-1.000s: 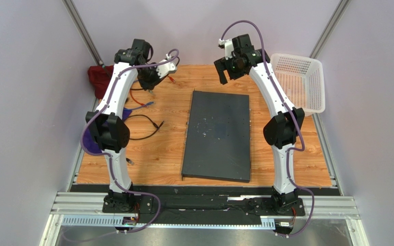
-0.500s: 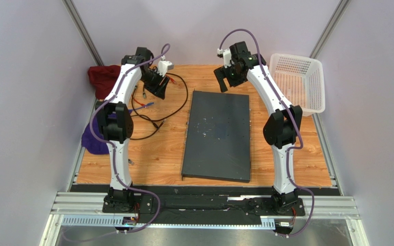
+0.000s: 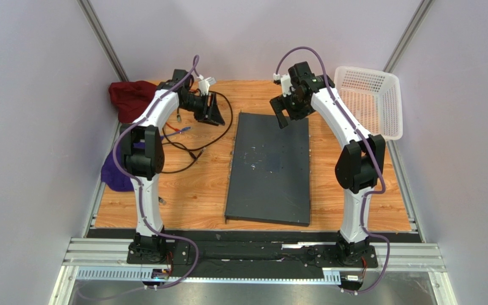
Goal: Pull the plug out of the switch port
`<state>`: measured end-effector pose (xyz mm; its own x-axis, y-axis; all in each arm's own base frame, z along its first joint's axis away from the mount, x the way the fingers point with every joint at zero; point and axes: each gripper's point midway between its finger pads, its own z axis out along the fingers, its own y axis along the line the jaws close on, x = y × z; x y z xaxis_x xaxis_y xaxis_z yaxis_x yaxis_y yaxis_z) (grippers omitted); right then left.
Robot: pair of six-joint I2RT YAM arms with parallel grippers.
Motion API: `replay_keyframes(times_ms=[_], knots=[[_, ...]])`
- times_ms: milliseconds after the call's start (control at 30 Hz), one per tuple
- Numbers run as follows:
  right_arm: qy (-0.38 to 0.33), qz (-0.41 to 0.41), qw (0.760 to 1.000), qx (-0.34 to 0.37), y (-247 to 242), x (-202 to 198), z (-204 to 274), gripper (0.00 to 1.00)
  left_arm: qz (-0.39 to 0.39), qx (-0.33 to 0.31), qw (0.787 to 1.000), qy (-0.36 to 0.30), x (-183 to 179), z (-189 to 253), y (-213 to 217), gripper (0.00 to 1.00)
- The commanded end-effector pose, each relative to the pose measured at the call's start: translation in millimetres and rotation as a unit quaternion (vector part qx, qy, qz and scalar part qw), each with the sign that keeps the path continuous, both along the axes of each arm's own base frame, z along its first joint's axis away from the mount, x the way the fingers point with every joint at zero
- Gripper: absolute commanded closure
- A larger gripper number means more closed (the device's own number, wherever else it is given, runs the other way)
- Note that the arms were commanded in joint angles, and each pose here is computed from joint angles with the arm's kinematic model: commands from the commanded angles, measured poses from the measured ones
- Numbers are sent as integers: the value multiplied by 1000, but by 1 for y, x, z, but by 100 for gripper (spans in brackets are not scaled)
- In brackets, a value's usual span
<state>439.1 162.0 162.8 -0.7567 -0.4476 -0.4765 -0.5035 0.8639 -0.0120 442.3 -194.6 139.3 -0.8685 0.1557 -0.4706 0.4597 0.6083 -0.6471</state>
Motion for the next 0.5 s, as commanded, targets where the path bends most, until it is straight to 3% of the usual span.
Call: replay_keyframes(times_ms=[0, 300, 467], knots=[[-32, -3, 999, 0, -6, -6, 24, 11, 17, -55, 998, 39, 10, -11, -16, 47], [-36, -4, 999, -28, -21, -19, 23, 11, 44, -104, 987, 111, 18, -52, -26, 58], [-11, -5, 998, -60, -37, -42, 4, 12, 58, -138, 983, 105, 25, -60, -32, 60]])
